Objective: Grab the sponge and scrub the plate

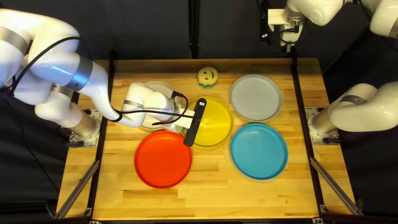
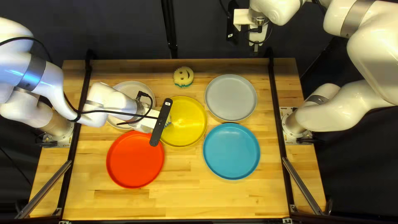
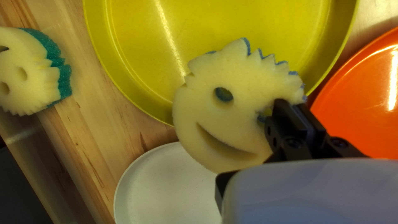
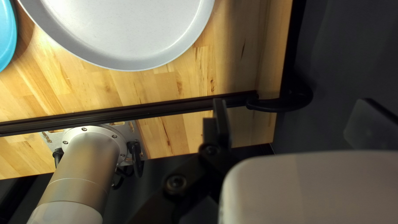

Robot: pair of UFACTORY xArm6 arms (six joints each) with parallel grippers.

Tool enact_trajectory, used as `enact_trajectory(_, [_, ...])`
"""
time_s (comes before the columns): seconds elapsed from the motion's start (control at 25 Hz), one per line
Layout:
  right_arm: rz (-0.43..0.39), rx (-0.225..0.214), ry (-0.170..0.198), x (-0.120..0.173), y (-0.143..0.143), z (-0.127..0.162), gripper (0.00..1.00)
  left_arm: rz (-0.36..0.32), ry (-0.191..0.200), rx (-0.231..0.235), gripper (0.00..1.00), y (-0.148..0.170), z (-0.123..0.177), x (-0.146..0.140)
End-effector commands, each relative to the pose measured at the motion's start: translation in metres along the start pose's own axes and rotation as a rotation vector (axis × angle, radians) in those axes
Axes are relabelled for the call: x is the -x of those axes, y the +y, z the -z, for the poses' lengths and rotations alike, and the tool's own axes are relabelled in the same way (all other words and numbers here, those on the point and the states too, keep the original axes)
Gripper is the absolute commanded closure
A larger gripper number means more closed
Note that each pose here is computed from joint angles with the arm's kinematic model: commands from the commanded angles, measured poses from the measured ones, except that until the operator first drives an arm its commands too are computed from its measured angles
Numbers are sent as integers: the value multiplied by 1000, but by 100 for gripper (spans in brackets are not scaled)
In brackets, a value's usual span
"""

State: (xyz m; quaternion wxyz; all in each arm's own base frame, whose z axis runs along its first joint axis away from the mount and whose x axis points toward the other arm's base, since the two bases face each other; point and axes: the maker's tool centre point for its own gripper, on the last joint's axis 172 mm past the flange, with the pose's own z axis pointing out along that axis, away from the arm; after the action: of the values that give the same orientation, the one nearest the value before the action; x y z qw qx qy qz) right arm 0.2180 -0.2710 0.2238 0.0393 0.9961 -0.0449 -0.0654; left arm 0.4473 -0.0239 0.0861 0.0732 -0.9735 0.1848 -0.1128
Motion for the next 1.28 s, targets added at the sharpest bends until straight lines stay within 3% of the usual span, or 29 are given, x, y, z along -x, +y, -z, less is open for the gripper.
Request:
enact_trajectory(0.04, [0, 0, 0, 0, 0, 0, 0, 0, 0, 0, 100, 0, 0, 0])
enact_trajectory(0.32, [0, 0, 0, 0, 0, 0, 0, 29, 24, -2, 100, -9, -4, -22])
enact_trajectory(0.76, [0, 0, 0, 0, 0, 0, 0, -16, 52, 31, 100, 9, -37, -64])
enact_trajectory(0.96, [0, 0, 0, 0, 0, 0, 0, -18, 44, 46, 100, 8, -41, -57])
enact_trajectory(1.28, [0, 0, 0, 0, 0, 0, 0, 17, 19, 53, 100, -23, -41, -27])
